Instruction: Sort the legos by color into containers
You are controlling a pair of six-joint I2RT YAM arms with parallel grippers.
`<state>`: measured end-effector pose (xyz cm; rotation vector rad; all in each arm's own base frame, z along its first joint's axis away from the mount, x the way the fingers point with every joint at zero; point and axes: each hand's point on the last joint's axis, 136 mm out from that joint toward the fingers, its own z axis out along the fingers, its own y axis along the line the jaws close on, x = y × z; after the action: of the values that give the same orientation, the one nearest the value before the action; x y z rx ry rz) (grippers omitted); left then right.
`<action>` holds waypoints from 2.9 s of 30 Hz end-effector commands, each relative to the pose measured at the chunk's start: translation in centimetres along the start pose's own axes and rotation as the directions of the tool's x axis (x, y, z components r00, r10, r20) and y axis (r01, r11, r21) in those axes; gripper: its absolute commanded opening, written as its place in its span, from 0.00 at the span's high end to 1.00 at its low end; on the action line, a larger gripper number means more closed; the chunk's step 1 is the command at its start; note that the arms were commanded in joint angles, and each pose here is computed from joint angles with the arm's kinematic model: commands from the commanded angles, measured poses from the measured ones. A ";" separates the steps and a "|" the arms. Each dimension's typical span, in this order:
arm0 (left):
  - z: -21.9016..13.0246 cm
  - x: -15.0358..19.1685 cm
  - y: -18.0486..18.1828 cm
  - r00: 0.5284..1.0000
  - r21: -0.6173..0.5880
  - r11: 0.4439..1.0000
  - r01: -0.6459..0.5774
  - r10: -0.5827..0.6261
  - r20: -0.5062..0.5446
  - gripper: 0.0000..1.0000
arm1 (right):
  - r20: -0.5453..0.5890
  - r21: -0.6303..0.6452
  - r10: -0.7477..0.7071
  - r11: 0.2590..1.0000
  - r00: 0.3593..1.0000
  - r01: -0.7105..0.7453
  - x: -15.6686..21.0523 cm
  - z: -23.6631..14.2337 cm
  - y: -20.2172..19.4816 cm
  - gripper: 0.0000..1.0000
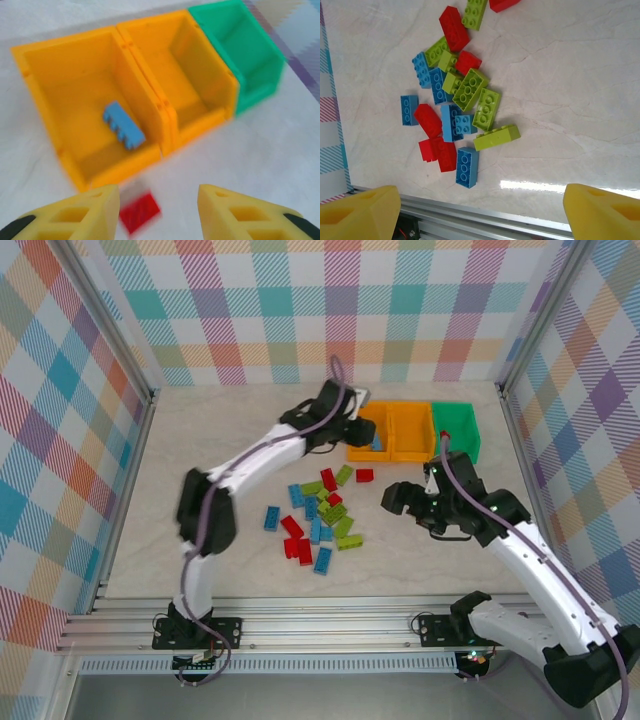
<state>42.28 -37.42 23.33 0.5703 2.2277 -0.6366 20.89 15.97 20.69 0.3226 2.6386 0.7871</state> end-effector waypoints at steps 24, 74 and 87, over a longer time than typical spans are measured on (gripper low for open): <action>-22.9 25.6 -3.8 0.618 0.382 0.532 -0.756 0.773 0.144 0.00 | -0.264 0.348 0.483 0.855 0.835 -0.384 8.8 17.7 -1.6 0.28; -20.6 25.2 -1.4 0.625 0.227 0.589 -0.776 0.766 0.150 0.00 | 0.261 0.548 -0.116 0.835 0.958 -0.049 -27.4 11.1 -8.0 0.74; -19.9 24.9 -0.9 0.652 0.200 0.623 -0.756 0.744 0.146 0.00 | 0.177 0.552 -0.083 0.834 0.981 -0.029 -29.9 14.1 -8.3 0.51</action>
<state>14.86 -21.11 16.77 1.5381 1.6056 -0.4577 53.40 6.44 11.95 0.5057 2.5981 -0.0470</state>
